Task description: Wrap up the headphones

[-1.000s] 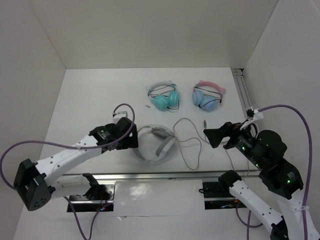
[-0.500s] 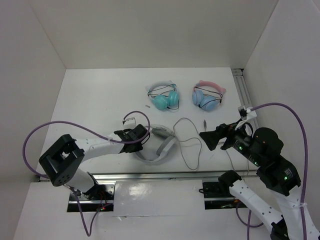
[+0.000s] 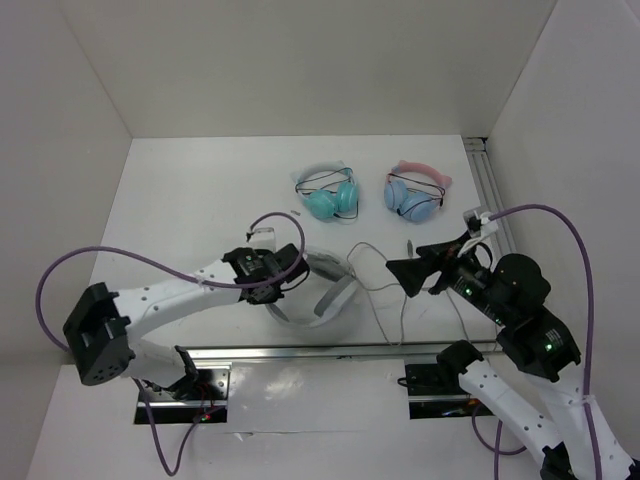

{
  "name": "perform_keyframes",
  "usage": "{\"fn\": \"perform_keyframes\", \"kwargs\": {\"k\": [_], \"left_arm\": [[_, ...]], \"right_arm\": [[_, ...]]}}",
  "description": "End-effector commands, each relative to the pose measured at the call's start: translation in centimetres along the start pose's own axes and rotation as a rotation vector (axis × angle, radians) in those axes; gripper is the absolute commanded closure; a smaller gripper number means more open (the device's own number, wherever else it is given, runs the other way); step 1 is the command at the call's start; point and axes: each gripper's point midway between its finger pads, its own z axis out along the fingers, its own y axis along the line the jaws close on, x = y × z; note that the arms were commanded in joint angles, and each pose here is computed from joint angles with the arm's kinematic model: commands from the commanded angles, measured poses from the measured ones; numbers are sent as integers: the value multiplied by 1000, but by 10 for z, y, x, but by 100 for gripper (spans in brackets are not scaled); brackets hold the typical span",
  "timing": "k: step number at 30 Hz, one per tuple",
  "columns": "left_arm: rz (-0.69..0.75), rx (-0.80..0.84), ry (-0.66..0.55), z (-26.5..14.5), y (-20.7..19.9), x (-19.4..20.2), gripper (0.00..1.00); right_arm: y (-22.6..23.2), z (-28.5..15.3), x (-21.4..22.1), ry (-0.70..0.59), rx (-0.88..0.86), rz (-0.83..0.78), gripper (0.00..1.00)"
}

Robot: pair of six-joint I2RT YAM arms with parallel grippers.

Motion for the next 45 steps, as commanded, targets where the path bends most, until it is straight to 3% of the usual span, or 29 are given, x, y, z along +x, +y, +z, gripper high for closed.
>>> {"fn": "perform_keyframes", "kwargs": {"k": [1,5,7,9,12,13,20,24,26,28,29,33,35,40,42,45], "left_arm": [[43,96,-110,-69,4,-53,100],[104,74,-191,-121,29,-94,100],[89,-20,-260,-136,52,-129,100],[87,-109,-264,-136,80,-151,100],[81,-77,-270,-140,86,-183,100],[79,-45,-299,-150,88,-194,100],[-129,8,-428,-197,125,-244,100],[-177,-122,-472,-214,161,-255,100],[-280,-238,-533,-222,193,-252,100],[-360,-206,-559,-231,204,-250,100],[-322,-179,-558,-231,200,-251,100],[-429,-227,-644,-254,223,-252,100],[-395,-63,-689,-267,202,-266,100],[-284,93,-626,-262,168,-267,100],[-266,136,-625,-261,159,-270,100],[-250,184,-609,-261,150,-268,100]], "right_arm": [[56,-4,-34,-214,-329,-47,0],[71,14,-22,-221,-471,-92,0],[87,14,-29,-300,-595,-125,0],[94,15,-13,-299,-696,-171,0],[84,36,-16,-321,-638,-294,3],[74,54,-5,-253,-589,-285,4],[16,117,8,-284,-229,-274,6],[-4,144,11,-250,-88,-318,6],[-10,157,21,-213,-47,-327,6],[-10,162,21,-218,-45,-327,6],[-1,161,19,-233,-78,-328,6],[35,154,36,-183,-286,-397,6],[44,152,29,-182,-321,-421,6],[69,164,67,10,-478,-448,6],[76,162,62,-14,-510,-438,6],[61,173,53,-98,-380,-447,6]]}}
